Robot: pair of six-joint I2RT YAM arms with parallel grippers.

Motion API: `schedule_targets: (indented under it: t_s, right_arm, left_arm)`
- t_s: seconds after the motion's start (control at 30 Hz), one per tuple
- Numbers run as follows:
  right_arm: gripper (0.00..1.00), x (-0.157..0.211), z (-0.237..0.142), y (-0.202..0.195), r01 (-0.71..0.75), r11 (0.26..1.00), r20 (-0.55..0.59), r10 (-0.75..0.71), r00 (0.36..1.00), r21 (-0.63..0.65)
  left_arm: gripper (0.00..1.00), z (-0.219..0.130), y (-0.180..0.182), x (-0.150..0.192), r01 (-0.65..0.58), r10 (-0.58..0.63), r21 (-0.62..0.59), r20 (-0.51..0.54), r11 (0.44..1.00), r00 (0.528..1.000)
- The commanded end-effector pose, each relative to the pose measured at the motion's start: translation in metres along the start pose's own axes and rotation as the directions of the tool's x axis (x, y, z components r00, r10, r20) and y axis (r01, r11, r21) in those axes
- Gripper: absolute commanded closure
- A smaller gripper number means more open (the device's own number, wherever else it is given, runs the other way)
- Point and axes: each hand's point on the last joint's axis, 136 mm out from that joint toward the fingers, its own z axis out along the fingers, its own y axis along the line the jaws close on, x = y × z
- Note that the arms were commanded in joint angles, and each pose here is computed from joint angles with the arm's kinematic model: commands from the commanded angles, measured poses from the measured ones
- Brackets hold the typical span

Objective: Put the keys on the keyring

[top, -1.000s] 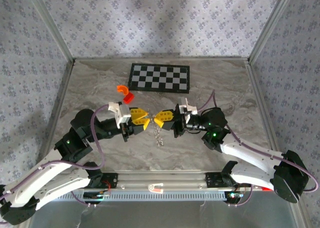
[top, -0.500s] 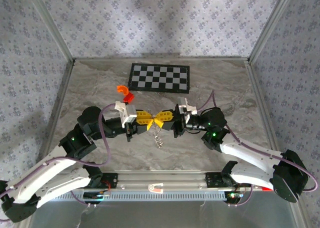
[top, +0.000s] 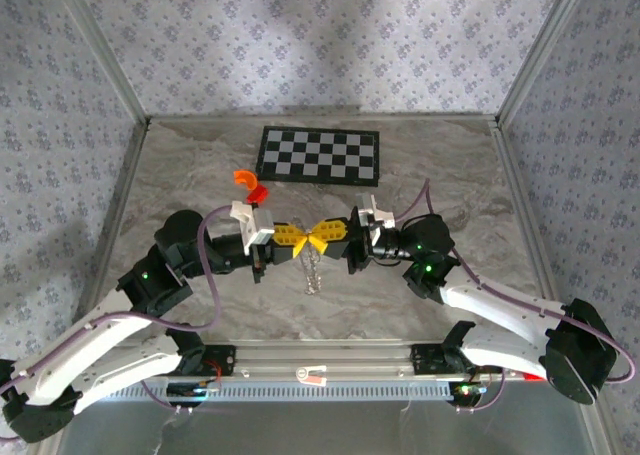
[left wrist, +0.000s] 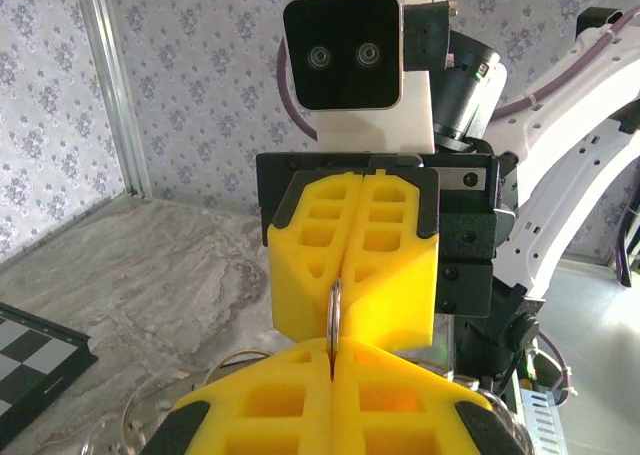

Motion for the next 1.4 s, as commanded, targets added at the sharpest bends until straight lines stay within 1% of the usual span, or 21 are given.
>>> schedule_targets:
  t_s: [0.0, 0.03, 0.17, 0.27, 0.37, 0.5, 0.57, 0.63, 0.67, 0.77, 0.87, 1.07, 1.37]
  right_arm:
    - [1.0, -0.007, -0.001, 0.006, 0.033, 0.999, 0.004, -0.033, 0.999, -0.012]
    - [1.0, -0.006, -0.002, 0.005, 0.036, 0.999, -0.008, -0.036, 0.999, -0.004]
    - [0.79, 0.003, -0.008, 0.005, 0.049, 0.998, -0.086, -0.047, 0.995, 0.03]
    - [0.67, 0.01, -0.016, 0.005, 0.067, 0.995, -0.165, -0.055, 0.985, 0.07]
    - [0.61, 0.012, -0.025, 0.007, 0.11, 0.988, -0.24, -0.082, 0.967, 0.106]
    - [0.59, 0.019, -0.035, 0.012, 0.147, 0.982, -0.345, -0.097, 0.933, 0.12]
    - [0.6, 0.023, -0.037, 0.013, 0.16, 0.98, -0.389, -0.103, 0.916, 0.118]
    - [0.6, 0.025, -0.038, 0.014, 0.175, 0.978, -0.417, -0.112, 0.902, 0.116]
    - [0.61, 0.027, -0.039, 0.014, 0.183, 0.976, -0.429, -0.116, 0.896, 0.117]
    - [0.64, 0.032, -0.038, 0.013, 0.196, 0.975, -0.457, -0.125, 0.881, 0.11]
    - [0.64, 0.037, -0.035, 0.011, 0.196, 0.975, -0.477, -0.125, 0.87, 0.101]
    - [0.61, 0.049, -0.029, 0.011, 0.175, 0.982, -0.513, -0.113, 0.851, 0.074]
    - [0.6, 0.058, -0.018, 0.011, 0.164, 0.985, -0.528, -0.115, 0.841, 0.047]
  left_arm:
    - [1.0, -0.007, -0.007, -0.026, -0.057, 0.056, 0.013, 0.054, 0.998, 0.997]
    - [1.0, -0.008, -0.007, -0.025, -0.062, 0.062, 0.011, 0.044, 0.998, 0.997]
    - [1.0, -0.012, -0.005, -0.019, -0.089, 0.089, -0.005, -0.026, 0.996, 0.996]
    - [1.0, -0.014, -0.003, -0.012, -0.115, 0.114, -0.013, -0.097, 0.993, 0.989]
    - [1.0, -0.015, -0.003, -0.002, -0.133, 0.131, 0.002, -0.178, 0.991, 0.975]
    - [1.0, -0.015, -0.004, 0.015, -0.14, 0.144, 0.036, -0.284, 0.989, 0.948]
    - [1.0, -0.015, -0.006, 0.021, -0.136, 0.147, 0.058, -0.321, 0.989, 0.935]
    - [1.0, -0.015, -0.007, 0.025, -0.134, 0.152, 0.074, -0.342, 0.988, 0.927]
    - [1.0, -0.017, -0.009, 0.032, -0.121, 0.144, 0.085, -0.371, 0.989, 0.917]
    - [1.0, -0.016, -0.012, 0.041, -0.106, 0.144, 0.115, -0.403, 0.988, 0.904]
    - [1.0, -0.015, -0.017, 0.046, -0.09, 0.144, 0.148, -0.413, 0.985, 0.899]
    - [1.0, -0.014, -0.019, 0.054, -0.084, 0.155, 0.176, -0.441, 0.981, 0.884]
    - [1.0, -0.011, -0.017, 0.061, -0.096, 0.168, 0.174, -0.464, 0.98, 0.87]
